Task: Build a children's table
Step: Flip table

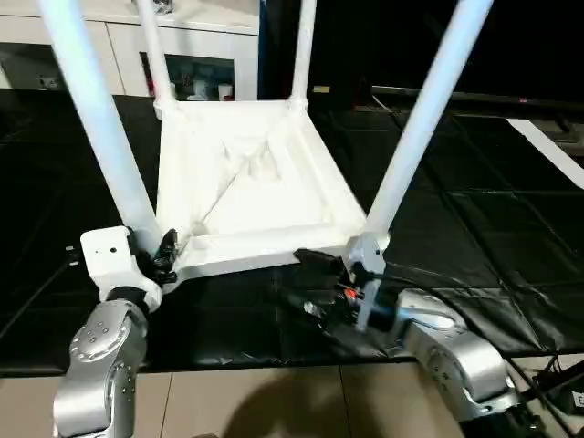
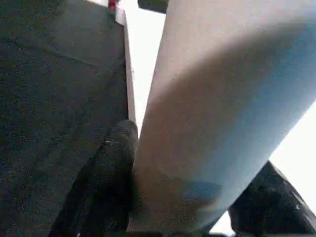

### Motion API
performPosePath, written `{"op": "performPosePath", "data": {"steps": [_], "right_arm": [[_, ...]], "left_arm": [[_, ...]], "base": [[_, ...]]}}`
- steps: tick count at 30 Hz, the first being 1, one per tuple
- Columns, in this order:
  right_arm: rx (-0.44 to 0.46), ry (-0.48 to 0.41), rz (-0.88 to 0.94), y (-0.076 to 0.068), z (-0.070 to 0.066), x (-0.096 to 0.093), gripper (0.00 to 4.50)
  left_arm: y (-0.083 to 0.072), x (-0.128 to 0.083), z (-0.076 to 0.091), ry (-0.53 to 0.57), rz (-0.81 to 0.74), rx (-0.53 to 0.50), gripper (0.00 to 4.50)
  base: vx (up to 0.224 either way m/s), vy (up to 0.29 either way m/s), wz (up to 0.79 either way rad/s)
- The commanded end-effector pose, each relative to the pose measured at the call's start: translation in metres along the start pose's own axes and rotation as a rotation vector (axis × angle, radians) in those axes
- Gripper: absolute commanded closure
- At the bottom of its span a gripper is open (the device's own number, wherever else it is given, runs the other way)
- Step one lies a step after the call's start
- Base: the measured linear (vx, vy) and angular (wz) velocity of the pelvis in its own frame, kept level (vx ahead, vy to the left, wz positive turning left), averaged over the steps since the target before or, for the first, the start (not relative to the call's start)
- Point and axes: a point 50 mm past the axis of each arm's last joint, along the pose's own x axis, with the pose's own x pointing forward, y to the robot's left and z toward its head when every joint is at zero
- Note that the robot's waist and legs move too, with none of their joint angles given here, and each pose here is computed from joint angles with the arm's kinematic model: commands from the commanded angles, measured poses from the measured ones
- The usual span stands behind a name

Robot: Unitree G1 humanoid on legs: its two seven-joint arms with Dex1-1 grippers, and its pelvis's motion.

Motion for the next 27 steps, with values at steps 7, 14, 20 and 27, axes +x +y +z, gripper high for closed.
{"op": "performPosePath", "data": {"steps": [7,14,20,27], "right_arm": [[0.108,-0.024,-0.143,-0.011,0.004,0.01,0.0],[0.304,-0.18,-0.284,-0.03,0.021,0.025,0.0],[0.449,-0.266,-0.314,-0.043,0.029,0.037,0.0],[0.607,-0.346,-0.286,-0.052,0.04,0.055,0.0]], "left_arm": [[-0.014,0.003,0.006,0.018,-0.047,-0.234,2.26],[-0.026,-0.001,0.005,0.061,-0.121,-0.235,2.26],[-0.029,-0.003,0.005,0.077,-0.144,-0.219,2.26],[-0.032,-0.003,0.003,0.1,-0.162,-0.207,2.26]], "base": [[0.0,0.0,0.0],[0.0,0.0,0.0],[0.0,0.0,0.0],[0.0,0.0,0.0]]}}
